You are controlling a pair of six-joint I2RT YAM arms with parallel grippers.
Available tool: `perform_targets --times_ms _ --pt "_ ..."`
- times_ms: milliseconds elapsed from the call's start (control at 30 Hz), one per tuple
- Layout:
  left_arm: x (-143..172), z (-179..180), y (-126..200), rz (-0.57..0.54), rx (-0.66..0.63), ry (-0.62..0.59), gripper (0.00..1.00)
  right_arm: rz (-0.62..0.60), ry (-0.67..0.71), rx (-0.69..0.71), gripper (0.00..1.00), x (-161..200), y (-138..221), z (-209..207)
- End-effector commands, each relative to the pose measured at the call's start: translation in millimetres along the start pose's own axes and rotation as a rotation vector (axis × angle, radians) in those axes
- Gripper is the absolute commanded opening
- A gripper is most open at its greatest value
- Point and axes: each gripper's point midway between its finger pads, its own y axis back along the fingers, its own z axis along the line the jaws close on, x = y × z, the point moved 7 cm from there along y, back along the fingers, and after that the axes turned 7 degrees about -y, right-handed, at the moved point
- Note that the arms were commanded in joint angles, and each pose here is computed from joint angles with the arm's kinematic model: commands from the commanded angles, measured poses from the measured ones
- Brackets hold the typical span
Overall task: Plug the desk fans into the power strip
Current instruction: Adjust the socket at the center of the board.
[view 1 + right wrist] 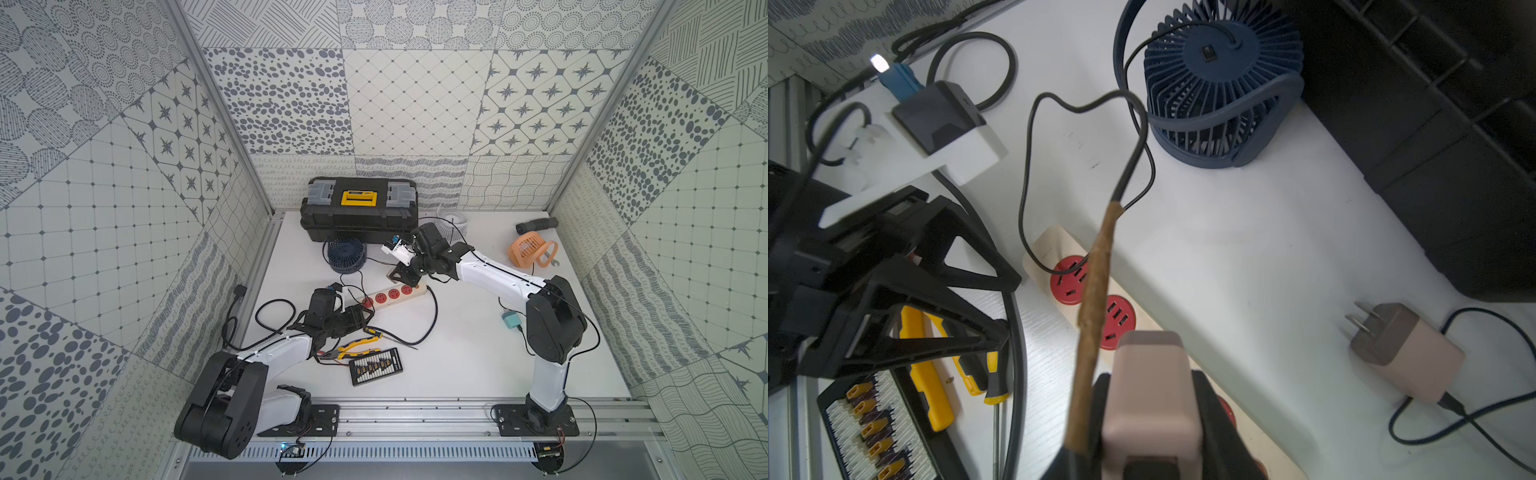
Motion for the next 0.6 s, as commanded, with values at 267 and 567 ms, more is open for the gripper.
perform_targets --times_ms 267,567 --pt "-61 -1 -40 -0.132 -0.031 -0.114 0.61 -0.024 0.116 -0.104 0.09 -11 -6 7" --pt "-79 22 -36 -0.218 -0.057 -0.09 0.61 0.02 0.198 -0.116 0.08 -19 -31 3"
